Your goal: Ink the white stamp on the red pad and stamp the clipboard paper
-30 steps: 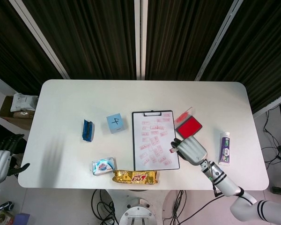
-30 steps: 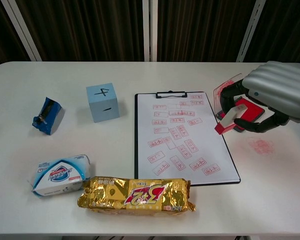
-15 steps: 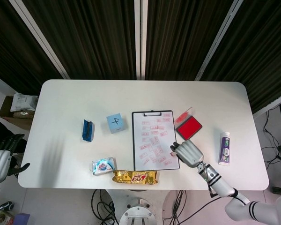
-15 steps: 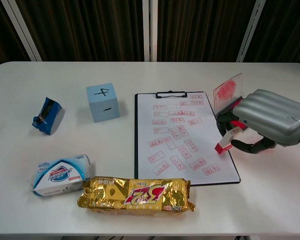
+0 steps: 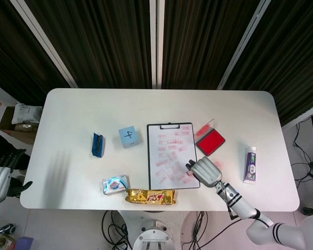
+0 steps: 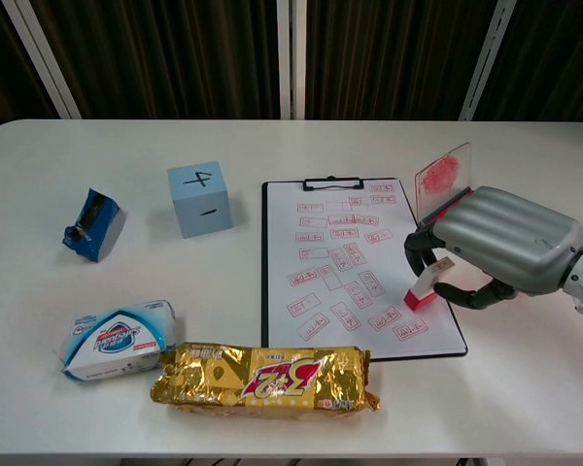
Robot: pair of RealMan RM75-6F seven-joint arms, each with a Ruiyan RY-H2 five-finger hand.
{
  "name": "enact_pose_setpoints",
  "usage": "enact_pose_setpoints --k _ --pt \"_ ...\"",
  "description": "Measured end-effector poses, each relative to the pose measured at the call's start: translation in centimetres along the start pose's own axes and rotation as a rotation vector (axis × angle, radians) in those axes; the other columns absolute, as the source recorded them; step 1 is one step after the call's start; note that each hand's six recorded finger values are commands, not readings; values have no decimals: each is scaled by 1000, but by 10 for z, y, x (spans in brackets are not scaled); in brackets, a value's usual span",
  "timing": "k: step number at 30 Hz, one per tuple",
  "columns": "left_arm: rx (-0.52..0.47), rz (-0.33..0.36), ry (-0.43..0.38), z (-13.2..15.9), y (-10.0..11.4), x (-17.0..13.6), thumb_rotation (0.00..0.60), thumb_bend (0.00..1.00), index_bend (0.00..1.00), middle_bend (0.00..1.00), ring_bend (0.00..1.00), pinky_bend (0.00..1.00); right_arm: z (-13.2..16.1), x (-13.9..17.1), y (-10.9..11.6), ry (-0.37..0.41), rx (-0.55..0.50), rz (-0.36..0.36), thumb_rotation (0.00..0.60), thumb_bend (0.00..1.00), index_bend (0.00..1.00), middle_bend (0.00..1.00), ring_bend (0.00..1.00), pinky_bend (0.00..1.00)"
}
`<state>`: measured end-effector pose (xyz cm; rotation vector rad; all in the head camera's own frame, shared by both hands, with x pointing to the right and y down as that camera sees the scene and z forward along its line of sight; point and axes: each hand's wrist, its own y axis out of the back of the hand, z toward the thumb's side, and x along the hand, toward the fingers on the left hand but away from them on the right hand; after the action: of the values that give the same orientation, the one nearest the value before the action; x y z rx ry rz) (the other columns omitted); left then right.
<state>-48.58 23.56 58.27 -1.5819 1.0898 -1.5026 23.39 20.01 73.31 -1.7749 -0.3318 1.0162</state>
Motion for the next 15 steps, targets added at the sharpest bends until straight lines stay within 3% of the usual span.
enact_pose_setpoints --k 15 --pt "-5 4 4 -5 0 -1 600 0 140 160 156 288 3 -1 -9 2 12 31 600 459 1000 870 867 1000"
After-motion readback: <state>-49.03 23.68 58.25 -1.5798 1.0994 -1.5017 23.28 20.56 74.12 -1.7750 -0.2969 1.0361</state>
